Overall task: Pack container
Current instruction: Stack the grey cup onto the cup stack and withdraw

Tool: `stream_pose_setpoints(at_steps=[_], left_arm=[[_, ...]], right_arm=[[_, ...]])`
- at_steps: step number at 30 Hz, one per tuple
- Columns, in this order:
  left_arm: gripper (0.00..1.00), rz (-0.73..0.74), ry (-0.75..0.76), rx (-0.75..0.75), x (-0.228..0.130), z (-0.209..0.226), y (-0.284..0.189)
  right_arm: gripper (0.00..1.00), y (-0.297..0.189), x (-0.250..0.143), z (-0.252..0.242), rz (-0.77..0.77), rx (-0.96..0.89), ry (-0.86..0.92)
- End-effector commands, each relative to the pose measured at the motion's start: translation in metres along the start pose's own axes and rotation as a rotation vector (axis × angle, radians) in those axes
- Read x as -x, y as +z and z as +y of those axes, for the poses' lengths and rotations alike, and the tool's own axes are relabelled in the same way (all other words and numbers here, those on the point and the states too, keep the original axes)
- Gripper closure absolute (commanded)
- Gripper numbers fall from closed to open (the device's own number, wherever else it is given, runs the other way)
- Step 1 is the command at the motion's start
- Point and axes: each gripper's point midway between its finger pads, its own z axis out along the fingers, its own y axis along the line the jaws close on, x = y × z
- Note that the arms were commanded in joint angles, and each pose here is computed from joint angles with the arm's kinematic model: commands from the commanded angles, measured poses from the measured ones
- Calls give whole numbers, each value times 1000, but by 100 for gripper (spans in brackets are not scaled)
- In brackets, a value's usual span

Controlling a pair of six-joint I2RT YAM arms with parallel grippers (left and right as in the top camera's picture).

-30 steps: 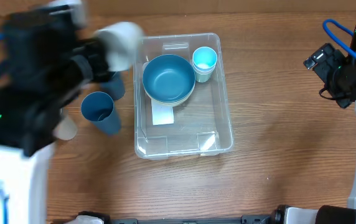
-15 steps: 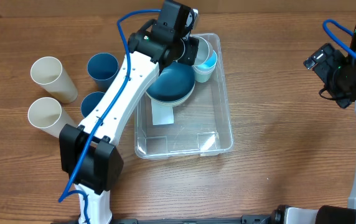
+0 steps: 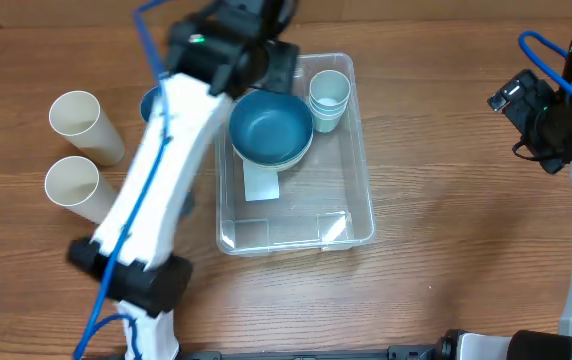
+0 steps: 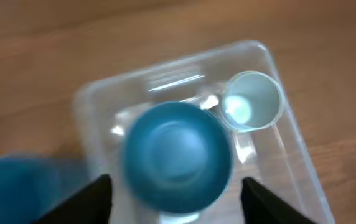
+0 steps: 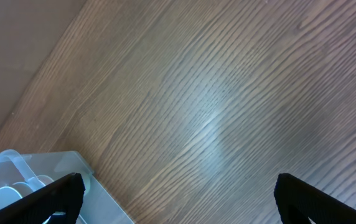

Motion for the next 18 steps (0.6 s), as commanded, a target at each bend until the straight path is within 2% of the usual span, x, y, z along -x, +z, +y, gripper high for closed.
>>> stream_pose_setpoints(at_steps=[1, 4, 6, 10, 11, 14, 18], left_arm=[[30, -117, -214, 208, 2, 78, -83], [29, 6, -375, 377, -43, 150, -110], [32, 60, -427, 402, -59, 184, -114], [21, 149, -647, 509, -98, 265, -114], [21, 197, -730, 484, -114, 290, -103], [24, 232, -749, 315, -121, 308, -66], [25, 271, -774, 299, -135, 340, -23]], right_arm=[[0, -4, 2, 1, -12, 6, 1], [0, -4, 2, 1, -12, 6, 1], [0, -4, 2, 1, -12, 6, 1], [0, -4, 2, 1, -12, 6, 1], [0, -4, 2, 1, -12, 6, 1], [0, -4, 2, 1, -12, 6, 1], [0, -4, 2, 1, -12, 6, 1]])
